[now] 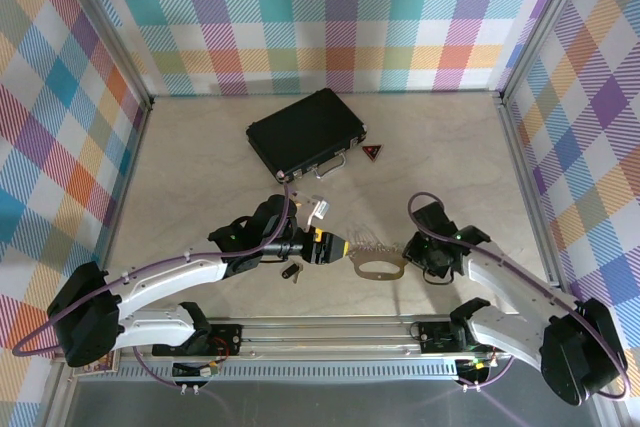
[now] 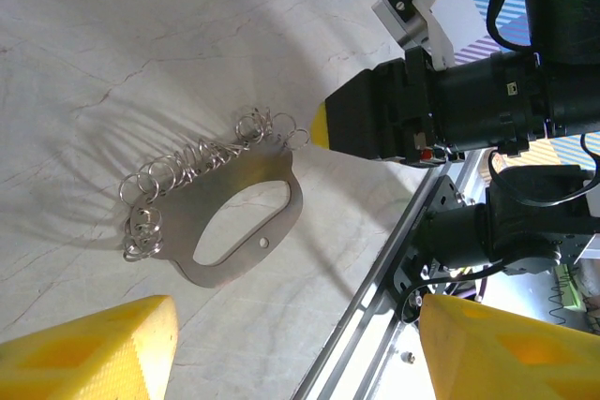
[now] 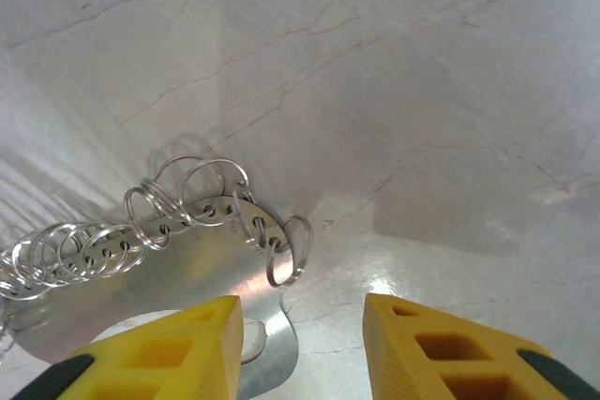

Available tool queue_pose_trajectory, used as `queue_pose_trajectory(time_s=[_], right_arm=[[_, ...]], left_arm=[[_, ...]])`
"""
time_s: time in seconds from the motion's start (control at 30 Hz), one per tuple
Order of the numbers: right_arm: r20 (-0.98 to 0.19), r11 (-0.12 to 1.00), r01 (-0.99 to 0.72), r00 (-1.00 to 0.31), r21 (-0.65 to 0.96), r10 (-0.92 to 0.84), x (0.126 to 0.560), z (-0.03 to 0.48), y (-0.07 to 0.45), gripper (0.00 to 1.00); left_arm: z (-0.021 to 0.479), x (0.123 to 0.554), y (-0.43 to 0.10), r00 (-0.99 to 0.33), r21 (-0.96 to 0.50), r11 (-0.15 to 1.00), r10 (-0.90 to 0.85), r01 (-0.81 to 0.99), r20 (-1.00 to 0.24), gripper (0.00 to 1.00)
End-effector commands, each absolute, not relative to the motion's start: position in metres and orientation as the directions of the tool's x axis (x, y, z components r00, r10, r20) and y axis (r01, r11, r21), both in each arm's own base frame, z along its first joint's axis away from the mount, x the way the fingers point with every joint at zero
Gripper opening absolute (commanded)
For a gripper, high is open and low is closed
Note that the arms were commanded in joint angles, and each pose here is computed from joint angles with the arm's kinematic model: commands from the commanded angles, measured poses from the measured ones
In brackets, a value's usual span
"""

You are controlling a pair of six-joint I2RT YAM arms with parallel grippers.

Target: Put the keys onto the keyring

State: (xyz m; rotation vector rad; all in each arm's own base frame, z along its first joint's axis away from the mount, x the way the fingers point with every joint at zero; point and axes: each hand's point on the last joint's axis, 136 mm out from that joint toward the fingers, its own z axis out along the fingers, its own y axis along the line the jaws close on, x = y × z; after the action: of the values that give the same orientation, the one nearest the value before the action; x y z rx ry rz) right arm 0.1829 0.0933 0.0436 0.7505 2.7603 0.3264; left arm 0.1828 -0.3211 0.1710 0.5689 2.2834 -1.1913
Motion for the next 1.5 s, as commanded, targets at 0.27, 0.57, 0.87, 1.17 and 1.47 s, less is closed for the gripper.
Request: queue_pose_trajectory(time_s=[0.27,0.57,0.87,1.17,1.47], right_arm=[[-0.095,0.714,0.586,-0.744,0.383,0.661,0.185,0.033,0.089,0.35],[-0.086,0.704,0.596,-0.736,0.387,0.671,0.189,0.026,0.091,0.33],[-0.081,0.705,0.600,-0.737,0.377,0.671,0.190,0.021,0.091,0.29],[-0.076,0.715,0.601,-0.744,0.357,0.664,0.187,0.014,0.089,0.23],[-0.080,0.722,0.593,-0.751,0.357,0.656,0.188,0.013,0.090,0.19]], left_arm=[[0.193,0.183,-0.313,-0.752,-0.604,0.520,0.121,0.604,-0.648,0.69],[0.191,0.183,-0.312,-0.751,-0.601,0.521,0.123,0.606,-0.649,0.69],[0.192,0.183,-0.313,-0.751,-0.604,0.517,0.122,0.607,-0.649,0.70],[0.192,0.184,-0.314,-0.751,-0.604,0.519,0.120,0.605,-0.650,0.69],[0.194,0.184,-0.313,-0.749,-0.603,0.518,0.118,0.606,-0.652,0.69]])
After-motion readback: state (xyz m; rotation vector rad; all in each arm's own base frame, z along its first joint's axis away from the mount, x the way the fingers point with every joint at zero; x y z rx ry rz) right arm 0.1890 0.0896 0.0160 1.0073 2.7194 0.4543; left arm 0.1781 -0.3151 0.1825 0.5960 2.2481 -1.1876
